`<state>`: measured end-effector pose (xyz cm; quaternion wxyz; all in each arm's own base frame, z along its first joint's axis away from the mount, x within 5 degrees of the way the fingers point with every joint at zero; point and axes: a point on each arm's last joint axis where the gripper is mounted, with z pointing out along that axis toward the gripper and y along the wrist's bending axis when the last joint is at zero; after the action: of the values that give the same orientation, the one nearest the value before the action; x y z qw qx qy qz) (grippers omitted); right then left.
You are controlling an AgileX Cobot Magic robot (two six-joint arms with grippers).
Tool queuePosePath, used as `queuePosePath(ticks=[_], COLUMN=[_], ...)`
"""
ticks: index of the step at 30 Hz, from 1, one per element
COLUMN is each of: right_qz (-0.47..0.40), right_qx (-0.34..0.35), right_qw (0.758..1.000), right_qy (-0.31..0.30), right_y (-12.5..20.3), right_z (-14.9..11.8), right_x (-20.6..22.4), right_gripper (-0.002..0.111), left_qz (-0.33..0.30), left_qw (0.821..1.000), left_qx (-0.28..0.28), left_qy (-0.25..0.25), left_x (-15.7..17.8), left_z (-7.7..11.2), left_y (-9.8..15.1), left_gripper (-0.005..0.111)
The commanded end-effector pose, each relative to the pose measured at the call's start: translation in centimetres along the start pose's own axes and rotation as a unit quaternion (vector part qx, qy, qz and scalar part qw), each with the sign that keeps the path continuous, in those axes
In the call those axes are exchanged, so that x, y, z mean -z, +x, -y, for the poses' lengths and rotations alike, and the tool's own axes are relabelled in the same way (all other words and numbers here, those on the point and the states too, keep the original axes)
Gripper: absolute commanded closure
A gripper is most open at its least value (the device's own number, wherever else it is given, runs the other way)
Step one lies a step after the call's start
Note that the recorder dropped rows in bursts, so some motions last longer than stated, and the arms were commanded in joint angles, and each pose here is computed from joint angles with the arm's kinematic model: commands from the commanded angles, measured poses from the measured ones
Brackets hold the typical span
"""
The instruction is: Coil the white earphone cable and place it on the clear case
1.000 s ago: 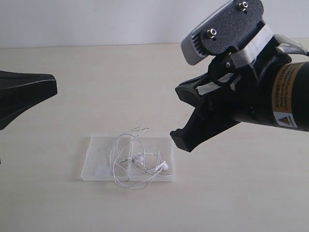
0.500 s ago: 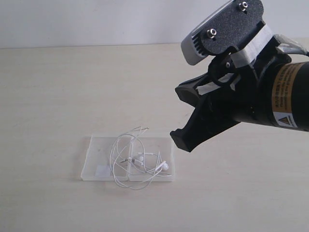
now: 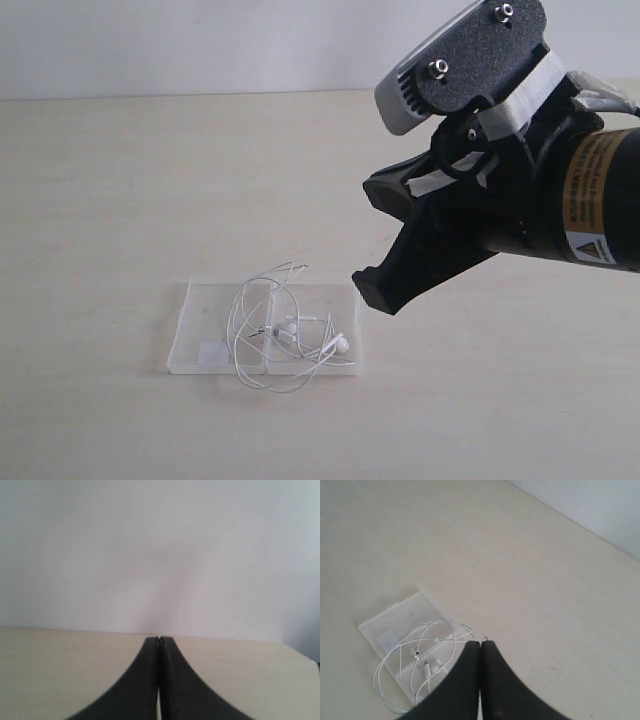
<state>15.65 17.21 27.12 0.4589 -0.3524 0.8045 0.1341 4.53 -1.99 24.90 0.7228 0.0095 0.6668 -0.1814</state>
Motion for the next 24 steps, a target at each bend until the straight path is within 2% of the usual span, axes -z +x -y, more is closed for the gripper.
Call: queuePosePath(ticks=[1, 2, 4, 8, 12, 24], right_qz=[0.005, 0.008, 0.008, 0.008, 0.008, 0.008], right_qx=[-0.001, -0.001, -0.001, -0.001, -0.001, -0.001], right_qw=[1.0, 1.0, 1.0, 1.0, 1.0, 1.0], right_qy=[0.002, -0.001, -0.001, -0.001, -0.001, -0.001], right_y=[-0.1, -0.1, -0.1, -0.1, -0.1, -0.1], right_z=[0.2, 0.1, 0.1, 0.1, 0.1, 0.1], right_x=[0.2, 0.2, 0.2, 0.2, 0.2, 0.2], right_gripper=[0.108, 0.108, 0.108, 0.108, 0.108, 0.108], left_qz=[-0.047, -0.072, -0.097, -0.14, -0.174, -0.165], left_qw=[0.995, 0.99, 0.984, 0.976, 0.97, 0.973], left_qx=[-0.02, -0.034, -0.041, -0.069, -0.059, -0.061], left_qy=[-0.089, -0.12, -0.142, -0.153, -0.157, -0.153], left_x=[0.2, 0.4, 0.6, 0.6, 0.6, 0.5], left_z=[-1.7, -2.3, -2.6, -3.3, -3.9, -3.8], left_y=[1.0, 1.4, 1.8, 3.7, 6.1, 6.0], left_gripper=[0.107, 0.107, 0.107, 0.107, 0.107, 0.107])
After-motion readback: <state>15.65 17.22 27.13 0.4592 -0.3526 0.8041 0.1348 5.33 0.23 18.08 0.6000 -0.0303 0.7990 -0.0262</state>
